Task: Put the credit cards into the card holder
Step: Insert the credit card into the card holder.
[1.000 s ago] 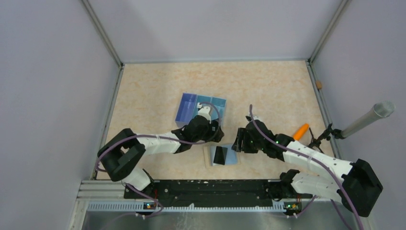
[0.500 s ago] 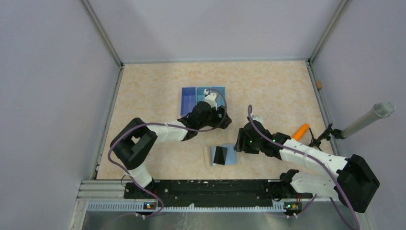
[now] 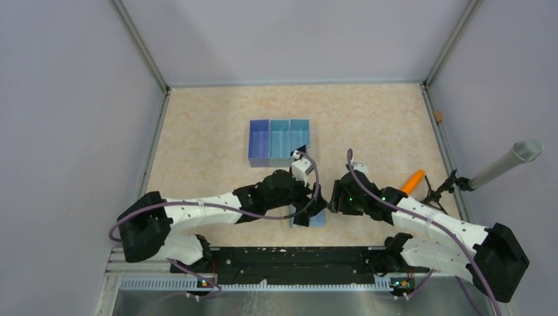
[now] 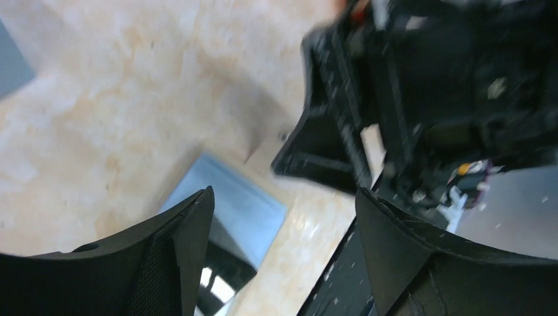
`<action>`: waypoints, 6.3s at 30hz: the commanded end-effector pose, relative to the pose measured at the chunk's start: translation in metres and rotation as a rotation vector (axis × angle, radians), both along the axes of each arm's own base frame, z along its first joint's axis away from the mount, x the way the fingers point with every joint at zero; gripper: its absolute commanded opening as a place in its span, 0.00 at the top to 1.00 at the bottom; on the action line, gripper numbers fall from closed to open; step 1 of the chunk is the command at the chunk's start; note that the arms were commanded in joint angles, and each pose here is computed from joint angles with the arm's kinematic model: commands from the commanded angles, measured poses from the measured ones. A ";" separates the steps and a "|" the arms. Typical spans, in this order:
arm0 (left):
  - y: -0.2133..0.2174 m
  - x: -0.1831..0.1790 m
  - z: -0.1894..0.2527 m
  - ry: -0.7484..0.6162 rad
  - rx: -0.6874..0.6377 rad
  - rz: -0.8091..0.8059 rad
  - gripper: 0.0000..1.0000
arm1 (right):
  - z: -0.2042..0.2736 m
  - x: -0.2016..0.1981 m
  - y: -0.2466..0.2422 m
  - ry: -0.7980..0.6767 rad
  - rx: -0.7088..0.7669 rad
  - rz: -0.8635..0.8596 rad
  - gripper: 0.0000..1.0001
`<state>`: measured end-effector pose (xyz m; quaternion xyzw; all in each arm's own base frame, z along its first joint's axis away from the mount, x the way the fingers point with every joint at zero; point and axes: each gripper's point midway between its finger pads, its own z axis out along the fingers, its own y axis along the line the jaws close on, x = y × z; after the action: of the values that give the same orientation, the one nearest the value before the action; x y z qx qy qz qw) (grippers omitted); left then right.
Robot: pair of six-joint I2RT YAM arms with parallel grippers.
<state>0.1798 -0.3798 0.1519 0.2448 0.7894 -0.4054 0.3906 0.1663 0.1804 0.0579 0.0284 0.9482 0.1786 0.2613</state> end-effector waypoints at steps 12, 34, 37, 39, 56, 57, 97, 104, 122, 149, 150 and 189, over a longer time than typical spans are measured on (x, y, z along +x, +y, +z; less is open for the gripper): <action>0.048 -0.025 -0.083 -0.086 0.355 -0.015 0.15 | -0.016 0.006 -0.018 -0.055 -0.064 -0.028 0.49; 0.074 -0.039 -0.128 -0.115 0.534 -0.032 0.18 | -0.038 0.012 -0.018 -0.021 -0.112 -0.052 0.72; 0.076 -0.039 -0.131 -0.130 0.552 -0.027 0.16 | -0.039 0.013 -0.017 -0.018 -0.111 -0.053 0.73; 0.075 -0.040 -0.132 -0.140 0.559 -0.028 0.15 | -0.039 0.013 -0.016 -0.016 -0.110 -0.052 0.73; 0.077 -0.030 -0.136 -0.139 0.542 0.091 0.15 | -0.046 0.009 -0.017 0.010 -0.115 -0.056 0.75; 0.077 -0.030 -0.137 -0.136 0.542 0.098 0.15 | -0.046 0.009 -0.016 0.009 -0.114 -0.055 0.75; 0.084 -0.023 -0.141 -0.104 0.532 0.210 0.14 | -0.039 0.065 -0.008 -0.057 -0.028 -0.013 0.76; 0.087 -0.018 -0.139 -0.105 0.538 0.256 0.14 | -0.050 0.054 -0.011 -0.013 -0.038 -0.009 1.00; 0.075 -0.006 -0.128 -0.127 0.539 0.297 0.13 | -0.070 0.030 -0.012 0.067 -0.016 0.032 1.00; 0.051 0.000 -0.095 -0.108 0.407 0.311 0.10 | -0.080 0.020 -0.019 0.110 -0.043 0.022 1.00; 0.051 -0.001 -0.095 -0.102 0.406 0.300 0.09 | -0.079 0.020 -0.019 0.109 -0.043 0.021 1.00; 0.055 -0.026 -0.108 0.559 0.182 0.380 0.09 | -0.080 0.023 -0.018 0.108 -0.052 0.028 1.00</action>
<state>0.1548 -0.3202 0.0463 0.0199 0.9311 -0.2950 0.2139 0.2264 0.1913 0.0168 0.0213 0.9322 0.2207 0.2862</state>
